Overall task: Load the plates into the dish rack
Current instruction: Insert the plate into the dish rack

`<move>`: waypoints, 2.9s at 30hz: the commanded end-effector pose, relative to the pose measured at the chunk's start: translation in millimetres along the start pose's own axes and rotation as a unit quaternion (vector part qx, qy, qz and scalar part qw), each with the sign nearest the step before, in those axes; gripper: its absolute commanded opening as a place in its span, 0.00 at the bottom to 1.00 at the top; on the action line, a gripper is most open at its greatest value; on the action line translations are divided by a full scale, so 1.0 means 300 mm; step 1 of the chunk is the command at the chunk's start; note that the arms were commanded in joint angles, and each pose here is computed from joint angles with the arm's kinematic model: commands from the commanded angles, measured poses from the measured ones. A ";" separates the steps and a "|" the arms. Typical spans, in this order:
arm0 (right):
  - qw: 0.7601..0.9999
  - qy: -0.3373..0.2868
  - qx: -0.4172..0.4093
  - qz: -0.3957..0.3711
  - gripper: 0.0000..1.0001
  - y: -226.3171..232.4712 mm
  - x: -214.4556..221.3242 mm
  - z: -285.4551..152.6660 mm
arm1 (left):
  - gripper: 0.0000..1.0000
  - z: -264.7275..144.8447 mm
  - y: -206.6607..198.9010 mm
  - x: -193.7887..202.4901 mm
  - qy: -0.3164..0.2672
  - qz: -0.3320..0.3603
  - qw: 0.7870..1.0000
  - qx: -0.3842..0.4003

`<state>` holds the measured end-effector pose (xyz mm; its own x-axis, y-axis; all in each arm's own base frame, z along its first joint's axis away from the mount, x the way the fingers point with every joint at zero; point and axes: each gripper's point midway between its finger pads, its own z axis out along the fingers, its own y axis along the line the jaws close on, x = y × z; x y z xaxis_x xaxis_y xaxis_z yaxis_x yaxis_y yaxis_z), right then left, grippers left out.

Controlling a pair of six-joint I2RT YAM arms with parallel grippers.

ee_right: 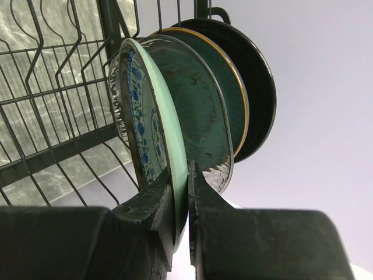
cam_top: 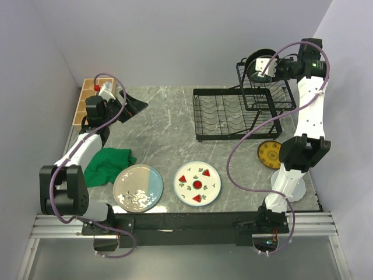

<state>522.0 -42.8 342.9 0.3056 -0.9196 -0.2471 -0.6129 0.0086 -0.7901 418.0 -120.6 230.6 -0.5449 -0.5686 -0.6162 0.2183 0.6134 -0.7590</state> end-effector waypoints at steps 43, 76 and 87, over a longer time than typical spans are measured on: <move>0.999 0.007 -0.027 -0.044 0.13 0.034 0.005 0.072 | 0.99 -0.035 -0.027 -0.009 -0.017 0.004 1.000 0.004; 0.994 -0.006 0.107 0.012 0.00 -0.172 -0.020 -0.104 | 0.99 -0.039 -0.032 -0.016 -0.016 0.010 1.000 0.000; 0.995 -0.004 0.100 0.024 0.00 -0.155 -0.021 -0.174 | 1.00 -0.002 -0.040 -0.056 -0.002 0.028 1.000 -0.002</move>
<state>531.7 -57.4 358.9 0.2489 -0.9086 -0.3353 -0.5624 0.1463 -0.8138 412.5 -117.6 229.6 -0.5589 -0.5592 -0.6123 0.1866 0.6347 -0.7499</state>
